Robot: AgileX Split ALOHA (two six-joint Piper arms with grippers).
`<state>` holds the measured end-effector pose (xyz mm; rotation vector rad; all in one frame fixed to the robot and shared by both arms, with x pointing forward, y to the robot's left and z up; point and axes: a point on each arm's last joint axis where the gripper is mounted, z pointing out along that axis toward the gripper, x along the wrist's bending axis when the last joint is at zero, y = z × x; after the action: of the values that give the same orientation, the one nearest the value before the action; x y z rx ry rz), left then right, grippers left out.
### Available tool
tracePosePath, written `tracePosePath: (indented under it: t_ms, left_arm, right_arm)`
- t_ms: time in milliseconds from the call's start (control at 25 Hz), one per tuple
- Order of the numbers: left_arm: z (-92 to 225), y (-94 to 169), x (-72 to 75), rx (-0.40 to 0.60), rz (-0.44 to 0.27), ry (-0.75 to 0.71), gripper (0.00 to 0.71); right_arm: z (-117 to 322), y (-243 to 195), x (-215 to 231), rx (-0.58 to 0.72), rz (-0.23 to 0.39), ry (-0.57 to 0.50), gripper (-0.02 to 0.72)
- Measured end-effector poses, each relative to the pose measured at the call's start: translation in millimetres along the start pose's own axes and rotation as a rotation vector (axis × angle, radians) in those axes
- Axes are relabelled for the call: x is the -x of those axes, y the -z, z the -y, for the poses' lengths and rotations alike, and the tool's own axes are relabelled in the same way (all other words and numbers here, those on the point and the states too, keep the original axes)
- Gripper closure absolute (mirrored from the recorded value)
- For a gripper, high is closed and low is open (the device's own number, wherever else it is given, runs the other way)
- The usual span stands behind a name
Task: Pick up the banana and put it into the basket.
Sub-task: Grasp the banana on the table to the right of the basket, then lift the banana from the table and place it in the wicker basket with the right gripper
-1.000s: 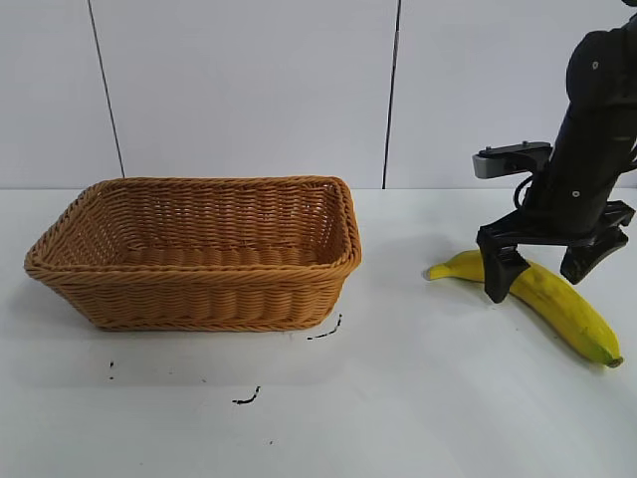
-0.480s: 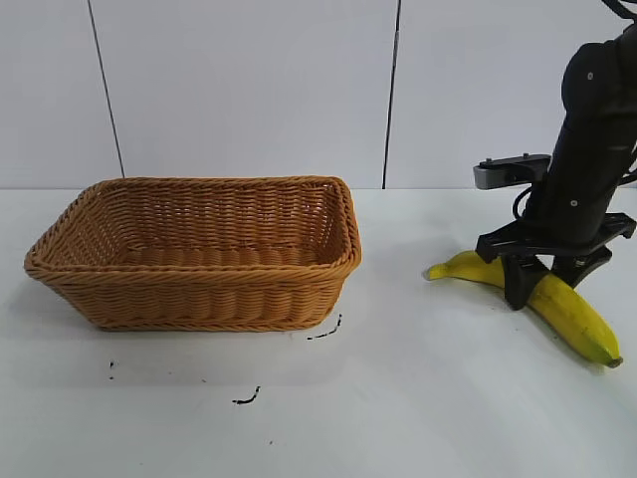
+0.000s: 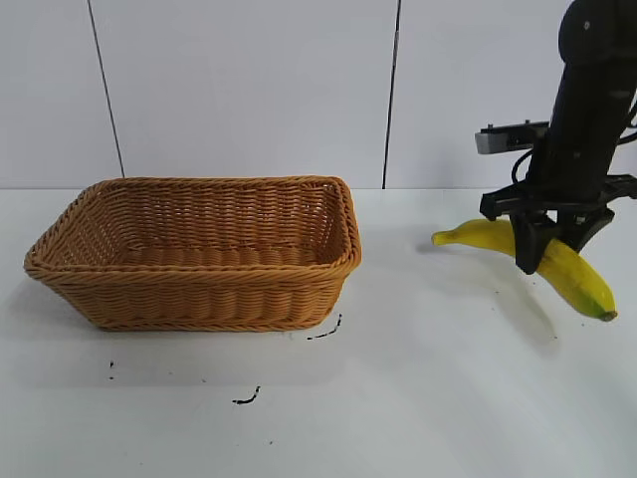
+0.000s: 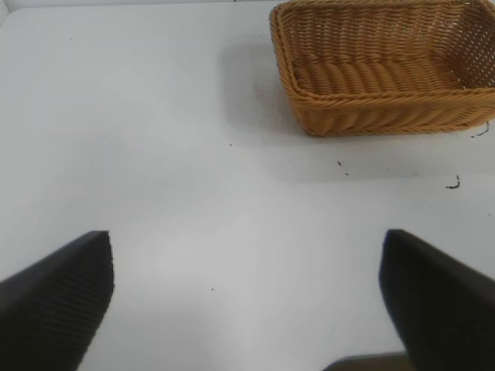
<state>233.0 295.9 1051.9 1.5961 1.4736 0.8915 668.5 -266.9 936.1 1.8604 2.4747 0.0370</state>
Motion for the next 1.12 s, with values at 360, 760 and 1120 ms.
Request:
tracePosePath:
  t_ms: [360,760,1120]
  left_arm:
    - [0,0,0.0,0.0,0.0,0.0,0.017]
    - [0,0,0.0,0.0,0.0,0.0,0.017]
    - [0,0,0.0,0.0,0.0,0.0,0.017]
  right_arm:
    - [-24,81,3,0.177,-0.001,-0.039,0.412]
    - [-24,113,-30,0.247,0.025,0.072,0.412]
    - [-30,135,-146,0.329,0.023,0.363,0.412]
